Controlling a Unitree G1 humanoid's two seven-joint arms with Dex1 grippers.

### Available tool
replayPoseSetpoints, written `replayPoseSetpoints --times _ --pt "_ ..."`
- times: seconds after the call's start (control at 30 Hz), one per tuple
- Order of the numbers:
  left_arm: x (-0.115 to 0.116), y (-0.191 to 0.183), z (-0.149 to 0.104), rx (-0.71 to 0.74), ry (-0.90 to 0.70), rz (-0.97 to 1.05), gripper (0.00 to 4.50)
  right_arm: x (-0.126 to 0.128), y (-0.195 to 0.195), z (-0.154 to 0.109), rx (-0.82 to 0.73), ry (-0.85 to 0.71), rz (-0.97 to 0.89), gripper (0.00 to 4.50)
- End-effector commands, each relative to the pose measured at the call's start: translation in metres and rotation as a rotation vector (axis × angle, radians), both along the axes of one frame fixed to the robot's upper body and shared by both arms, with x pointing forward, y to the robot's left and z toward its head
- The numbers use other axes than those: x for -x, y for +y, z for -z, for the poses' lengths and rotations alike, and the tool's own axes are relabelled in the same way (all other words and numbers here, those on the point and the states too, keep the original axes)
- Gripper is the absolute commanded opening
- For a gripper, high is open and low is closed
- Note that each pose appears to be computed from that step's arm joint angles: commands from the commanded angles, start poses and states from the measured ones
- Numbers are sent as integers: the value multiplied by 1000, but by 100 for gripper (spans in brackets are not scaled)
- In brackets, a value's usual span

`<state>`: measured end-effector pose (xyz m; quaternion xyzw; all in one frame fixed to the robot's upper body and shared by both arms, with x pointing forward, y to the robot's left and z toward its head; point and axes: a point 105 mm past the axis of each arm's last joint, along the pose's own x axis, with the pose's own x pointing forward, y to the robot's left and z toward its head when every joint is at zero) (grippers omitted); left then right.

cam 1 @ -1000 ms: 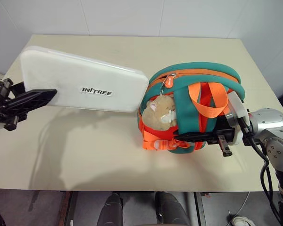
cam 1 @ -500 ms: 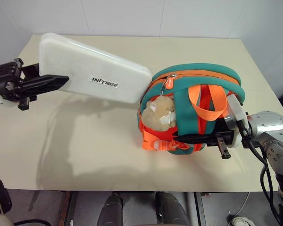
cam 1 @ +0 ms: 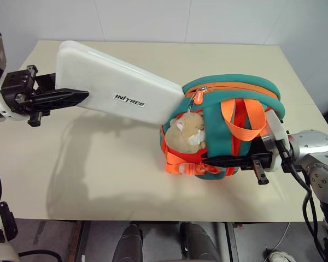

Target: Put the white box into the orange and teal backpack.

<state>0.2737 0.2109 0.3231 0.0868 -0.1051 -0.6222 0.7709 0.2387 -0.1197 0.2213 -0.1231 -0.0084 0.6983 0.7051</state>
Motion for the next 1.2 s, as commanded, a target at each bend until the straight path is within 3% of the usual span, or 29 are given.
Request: replayPoseSetpoints --times 0.03,0.4,0.83,1.2 --pt "0 0 -8 -24 -63 -4 151 5 -1 -10 -13 -58 -7 0" --pt "-3 -27 0 -66 -56 119 151 3 0 -8 -13 -63 -9 0" --pt "-23 -92 14 -140 -77 202 151 1 1 -8 -16 -70 -2 0" --pt "-32 -138 43 -105 -4 213 151 -2 6 -7 -20 -79 10 0"
